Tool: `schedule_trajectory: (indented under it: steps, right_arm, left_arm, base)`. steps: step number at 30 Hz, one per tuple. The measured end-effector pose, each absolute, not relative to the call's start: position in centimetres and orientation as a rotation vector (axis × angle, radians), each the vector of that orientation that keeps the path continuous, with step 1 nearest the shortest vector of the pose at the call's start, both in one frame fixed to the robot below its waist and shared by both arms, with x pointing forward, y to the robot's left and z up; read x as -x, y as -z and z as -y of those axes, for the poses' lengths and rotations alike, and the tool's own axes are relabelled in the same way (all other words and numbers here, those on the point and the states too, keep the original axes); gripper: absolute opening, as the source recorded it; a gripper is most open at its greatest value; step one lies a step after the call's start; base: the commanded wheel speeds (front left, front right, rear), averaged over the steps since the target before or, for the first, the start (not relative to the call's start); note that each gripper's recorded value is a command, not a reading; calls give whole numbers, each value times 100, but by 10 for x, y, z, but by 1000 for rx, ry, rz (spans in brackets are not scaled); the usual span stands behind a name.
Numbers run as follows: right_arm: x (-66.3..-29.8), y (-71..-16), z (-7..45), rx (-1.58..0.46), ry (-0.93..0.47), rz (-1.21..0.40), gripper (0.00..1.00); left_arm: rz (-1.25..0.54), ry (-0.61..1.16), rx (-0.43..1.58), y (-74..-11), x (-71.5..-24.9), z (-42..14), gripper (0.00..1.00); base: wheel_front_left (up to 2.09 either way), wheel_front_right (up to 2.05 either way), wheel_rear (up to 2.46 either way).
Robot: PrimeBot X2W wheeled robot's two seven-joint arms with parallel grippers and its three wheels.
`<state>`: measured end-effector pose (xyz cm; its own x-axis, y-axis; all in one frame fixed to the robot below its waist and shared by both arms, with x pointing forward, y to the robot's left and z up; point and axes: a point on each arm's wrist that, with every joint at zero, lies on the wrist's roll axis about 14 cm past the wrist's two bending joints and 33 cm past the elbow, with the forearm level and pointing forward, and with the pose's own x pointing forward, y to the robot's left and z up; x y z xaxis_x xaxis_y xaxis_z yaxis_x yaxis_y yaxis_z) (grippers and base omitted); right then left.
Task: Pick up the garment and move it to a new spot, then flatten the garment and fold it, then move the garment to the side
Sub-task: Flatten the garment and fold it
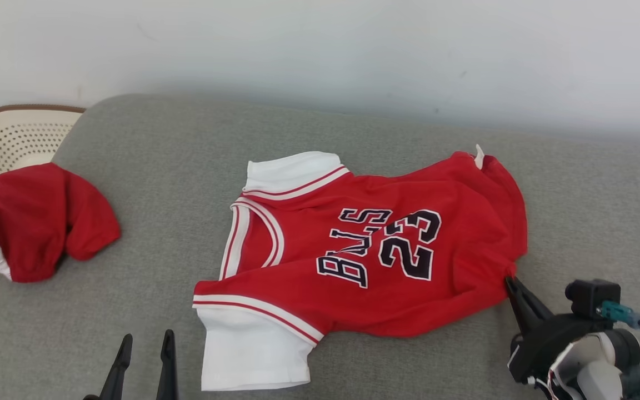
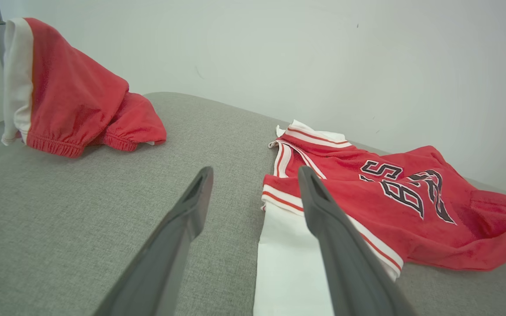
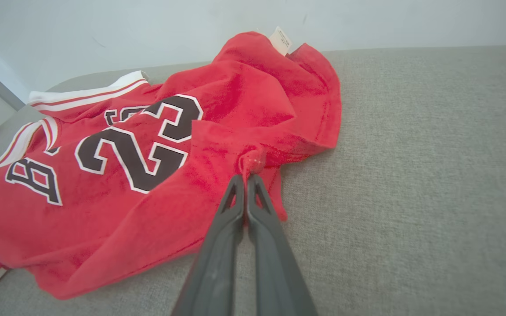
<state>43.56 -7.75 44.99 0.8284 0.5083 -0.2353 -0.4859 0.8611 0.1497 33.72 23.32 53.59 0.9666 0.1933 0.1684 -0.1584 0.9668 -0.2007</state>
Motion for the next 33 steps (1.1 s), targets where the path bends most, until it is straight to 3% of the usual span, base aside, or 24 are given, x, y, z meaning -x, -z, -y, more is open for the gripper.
schedule_trajectory:
  steps: [10,11,12,33]
  right_arm:
    - [-395,-441,96,-114,-483,-337,0]
    - [-391,-442,96,-120,-480,-338,30]
    - [-389,-441,98,-119,-473,-342,100]
    - [-383,-475,114,-129,-385,-243,100]
  left_arm:
    - [188,-137,195,-537,-345,-221,100]
    - [189,-136,195,-537,-345,-220,100]
    - [189,-132,196,-537,-345,-219,100]
    - [205,-129,195,-541,-342,-219,100]
  base:
    - [0,0,0]
    - [0,0,0]
    - [0,0,0]
    - [0,0,0]
